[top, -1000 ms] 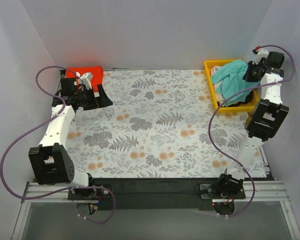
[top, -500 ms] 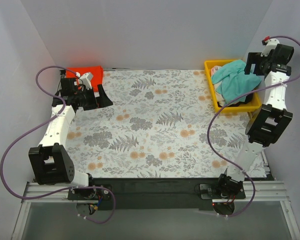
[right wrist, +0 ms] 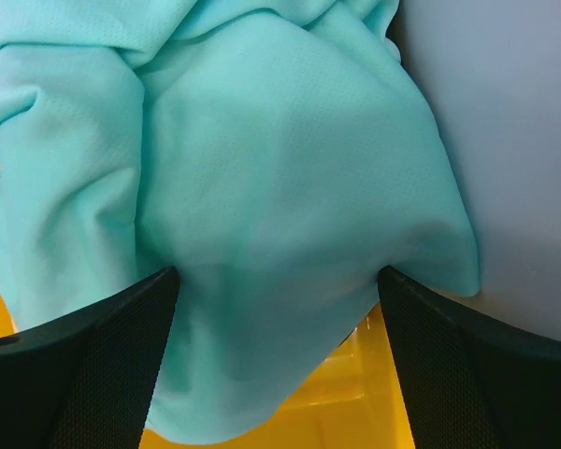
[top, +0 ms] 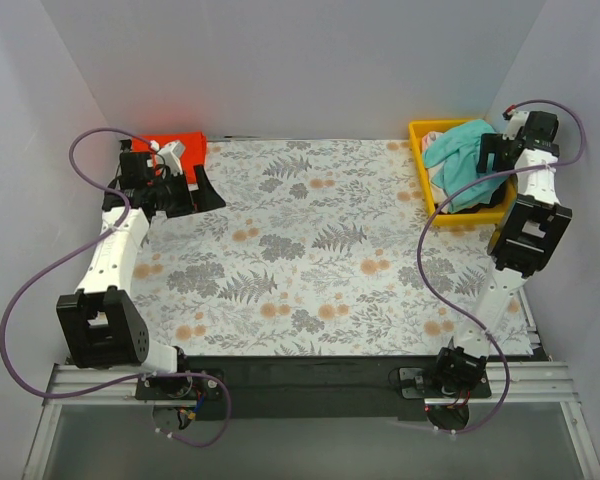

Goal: Fold and stack the t-shirts
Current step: Grab the tshirt from the pile, then move the tshirt to the center of the board

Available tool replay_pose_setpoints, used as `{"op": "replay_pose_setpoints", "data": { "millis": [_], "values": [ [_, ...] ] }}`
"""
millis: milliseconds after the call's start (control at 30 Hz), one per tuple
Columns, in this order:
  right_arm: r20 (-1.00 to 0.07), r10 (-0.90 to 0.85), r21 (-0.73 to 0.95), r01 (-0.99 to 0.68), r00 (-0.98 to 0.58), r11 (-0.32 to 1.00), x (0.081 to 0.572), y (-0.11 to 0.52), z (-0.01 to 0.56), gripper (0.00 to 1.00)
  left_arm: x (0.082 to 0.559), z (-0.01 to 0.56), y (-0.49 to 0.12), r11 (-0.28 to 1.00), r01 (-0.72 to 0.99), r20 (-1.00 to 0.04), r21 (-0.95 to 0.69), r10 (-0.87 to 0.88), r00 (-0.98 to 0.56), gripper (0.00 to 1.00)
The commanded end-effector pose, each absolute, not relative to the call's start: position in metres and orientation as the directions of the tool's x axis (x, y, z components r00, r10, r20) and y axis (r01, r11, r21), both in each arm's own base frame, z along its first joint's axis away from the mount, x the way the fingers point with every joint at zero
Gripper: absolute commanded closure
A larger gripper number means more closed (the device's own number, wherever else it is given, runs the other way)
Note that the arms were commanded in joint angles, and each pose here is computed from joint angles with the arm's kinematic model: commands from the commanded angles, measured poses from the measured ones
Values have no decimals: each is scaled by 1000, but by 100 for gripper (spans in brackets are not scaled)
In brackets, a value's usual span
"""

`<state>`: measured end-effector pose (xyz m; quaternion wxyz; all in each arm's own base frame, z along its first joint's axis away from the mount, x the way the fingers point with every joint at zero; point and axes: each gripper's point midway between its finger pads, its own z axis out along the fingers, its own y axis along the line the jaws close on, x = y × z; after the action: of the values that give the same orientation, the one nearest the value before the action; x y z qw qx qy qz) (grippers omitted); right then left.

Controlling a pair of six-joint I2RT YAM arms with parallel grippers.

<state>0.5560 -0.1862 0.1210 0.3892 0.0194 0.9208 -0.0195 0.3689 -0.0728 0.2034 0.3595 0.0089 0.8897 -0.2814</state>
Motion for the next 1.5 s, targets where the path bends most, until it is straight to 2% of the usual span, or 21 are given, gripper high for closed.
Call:
{"op": "replay_pose_setpoints", "data": {
  "millis": [0, 67, 100, 133, 167, 233, 267, 433, 567, 733, 800, 1000, 1167, 1267, 1333, 1367, 1433, 1467],
  "values": [
    [-757, -1, -50, 56, -654, 997, 570, -195, 140, 8, 375, 218, -75, 831, 239, -662, -502, -192, -725, 2],
    [-763, -4, -32, 32, -646, 999, 573, -190, 141, 22, 376, 213, -75, 831, 233, -653, -506, -192, -733, 2],
    [-771, -6, -30, 27, -637, 999, 575, -190, 145, 41, 376, 212, -75, 830, 231, -650, -508, -193, -736, 2],
    [-777, -1, -16, 19, -630, 1000, 577, -187, 148, 52, 376, 210, -75, 830, 229, -646, -509, -193, -738, 2],
    [-785, -2, -16, 17, -619, 1000, 576, -186, 156, 75, 376, 210, -75, 830, 226, -645, -510, -195, -739, 2],
    [-800, -2, -9, 9, -600, 1000, 576, -183, 168, 95, 376, 212, -75, 831, 228, -649, -507, -194, -736, 2],
    [-814, -7, -16, 11, -581, 1000, 575, -182, 183, 99, 376, 213, -75, 831, 232, -652, -506, -191, -734, 2],
    [-854, -23, -14, -20, -520, 1000, 558, -167, 232, 99, 375, 216, -74, 837, 236, -661, -494, -185, -727, 2],
    [-910, -38, 3, -98, -412, 995, 530, -137, 301, 99, 372, 219, -76, 828, 248, -660, -503, -183, -729, 2],
    [-960, -43, 54, -334, -276, 941, 491, -68, 370, 99, 361, 227, -86, 785, 297, -648, -544, -169, -742, 2],
    [-980, -72, 17, -436, -187, 900, 471, -32, 409, 99, 359, 234, -88, 764, 313, -645, -565, -173, -744, 2],
    [-986, -138, -165, -603, 91, 781, 419, 68, 504, 99, 358, 258, -82, 743, 333, -665, -580, -197, -720, 2],
    [-961, -61, -235, -680, 270, 694, 375, 138, 564, 99, 357, 276, -80, 731, 348, -682, -588, -216, -699, 2],
    [-949, 22, -229, -738, 313, 635, 349, 172, 591, 99, 356, 288, -80, 729, 364, -699, -580, -215, -682, 2],
    [-958, 104, -153, -783, 267, 603, 331, 184, 601, 99, 354, 296, -80, 730, 374, -710, -572, -212, -672, 2],
    [-969, 141, -77, -789, 204, 610, 333, 183, 595, 99, 353, 298, -79, 732, 379, -714, -566, -205, -670, 2],
    [-971, 133, -71, -775, 197, 628, 318, 175, 587, 99, 350, 303, -79, 736, 393, -728, -551, -194, -658, 2],
    [-991, 101, 1, -760, 85, 650, 337, 172, 536, 95, 348, 306, -80, 736, 416, -743, -534, -174, -646, 2]
  ]
}}
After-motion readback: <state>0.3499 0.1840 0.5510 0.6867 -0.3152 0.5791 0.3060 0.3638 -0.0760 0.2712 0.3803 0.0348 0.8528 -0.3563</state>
